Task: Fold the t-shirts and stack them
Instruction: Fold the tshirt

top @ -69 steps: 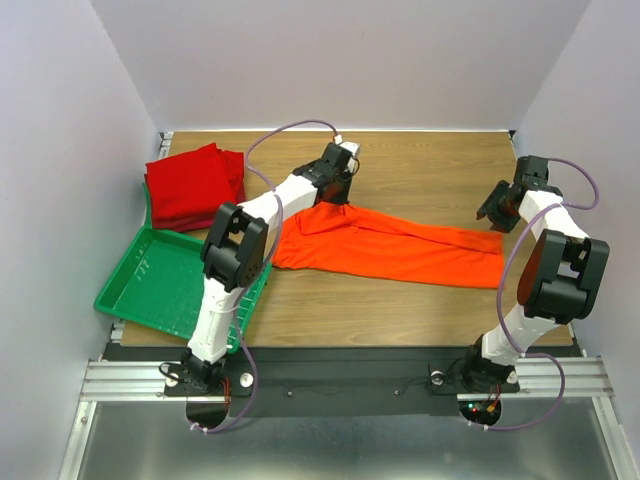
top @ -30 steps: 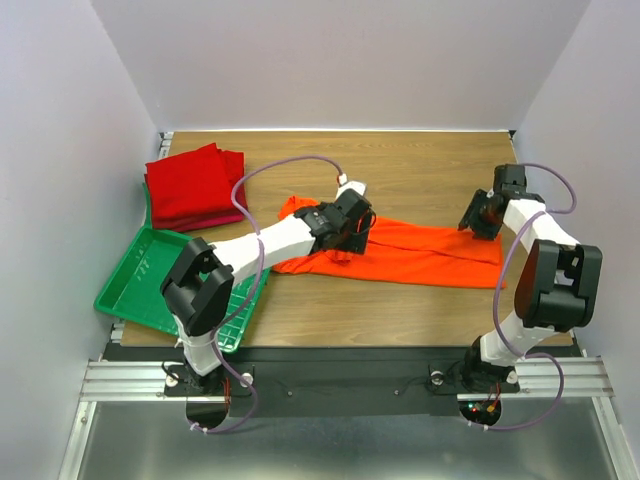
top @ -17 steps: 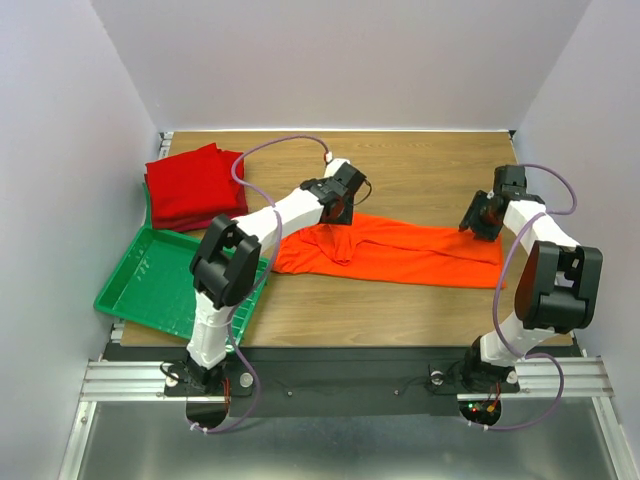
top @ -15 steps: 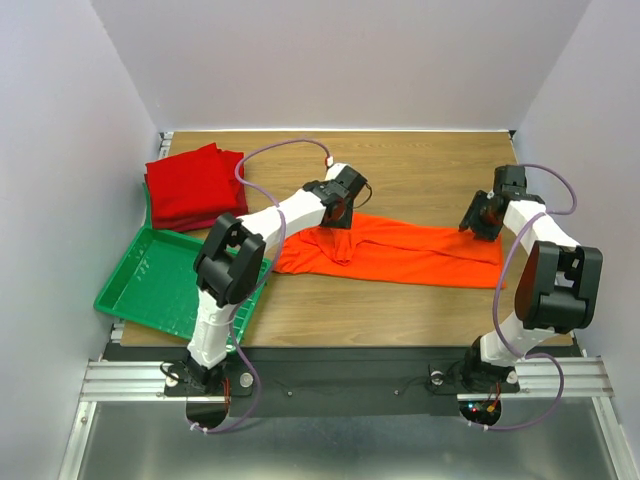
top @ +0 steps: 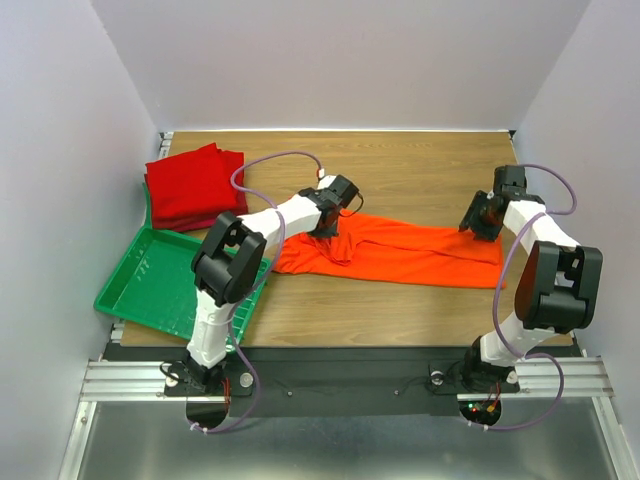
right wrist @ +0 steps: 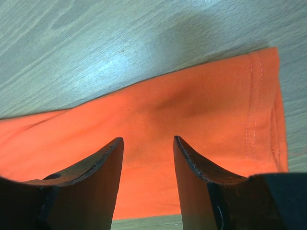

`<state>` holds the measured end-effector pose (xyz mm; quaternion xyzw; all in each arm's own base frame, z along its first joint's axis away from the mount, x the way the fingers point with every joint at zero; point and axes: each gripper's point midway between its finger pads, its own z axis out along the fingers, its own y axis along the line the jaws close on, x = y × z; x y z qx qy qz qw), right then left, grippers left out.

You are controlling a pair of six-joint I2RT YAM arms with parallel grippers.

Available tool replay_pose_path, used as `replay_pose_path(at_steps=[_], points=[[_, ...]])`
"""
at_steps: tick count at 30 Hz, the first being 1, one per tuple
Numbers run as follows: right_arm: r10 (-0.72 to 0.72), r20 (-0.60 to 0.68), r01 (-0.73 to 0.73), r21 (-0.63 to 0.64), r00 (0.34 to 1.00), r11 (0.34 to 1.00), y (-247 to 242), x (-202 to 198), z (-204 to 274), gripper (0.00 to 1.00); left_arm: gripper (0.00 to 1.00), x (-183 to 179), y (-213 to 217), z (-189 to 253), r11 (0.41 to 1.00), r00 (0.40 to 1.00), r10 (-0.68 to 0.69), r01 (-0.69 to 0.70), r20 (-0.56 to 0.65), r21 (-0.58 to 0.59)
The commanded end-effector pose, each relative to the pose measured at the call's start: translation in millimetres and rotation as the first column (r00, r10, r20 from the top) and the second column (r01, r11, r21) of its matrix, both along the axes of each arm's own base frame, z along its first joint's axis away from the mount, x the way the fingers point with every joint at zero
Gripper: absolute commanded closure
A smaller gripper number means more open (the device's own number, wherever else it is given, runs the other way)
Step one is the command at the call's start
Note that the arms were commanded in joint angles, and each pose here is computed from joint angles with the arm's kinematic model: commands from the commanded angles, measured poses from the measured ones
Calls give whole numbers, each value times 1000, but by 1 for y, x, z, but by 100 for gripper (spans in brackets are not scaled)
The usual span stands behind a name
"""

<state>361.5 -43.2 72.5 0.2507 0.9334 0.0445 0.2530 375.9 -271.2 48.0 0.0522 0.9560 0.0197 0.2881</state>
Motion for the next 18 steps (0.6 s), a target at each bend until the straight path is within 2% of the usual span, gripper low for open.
replay_pose_path(at_steps=[1, 6, 15, 18], points=[[24, 41, -24, -3, 999, 1000, 4, 4, 8, 48, 100, -9, 5, 29, 998, 999, 30, -28, 43, -62], [31, 49, -31, 13, 998, 999, 7, 3, 10, 48, 100, -21, 17, 40, 993, 995, 63, -56, 71, -102], [49, 48, -50, 24, 998, 998, 16, -2, 9, 48, 99, -60, 24, 27, 991, 998, 53, -50, 22, -126], [56, 52, -57, 21, 997, 998, 17, -2, 11, 48, 73, -76, 17, 29, 989, 999, 32, -30, 11, -148]])
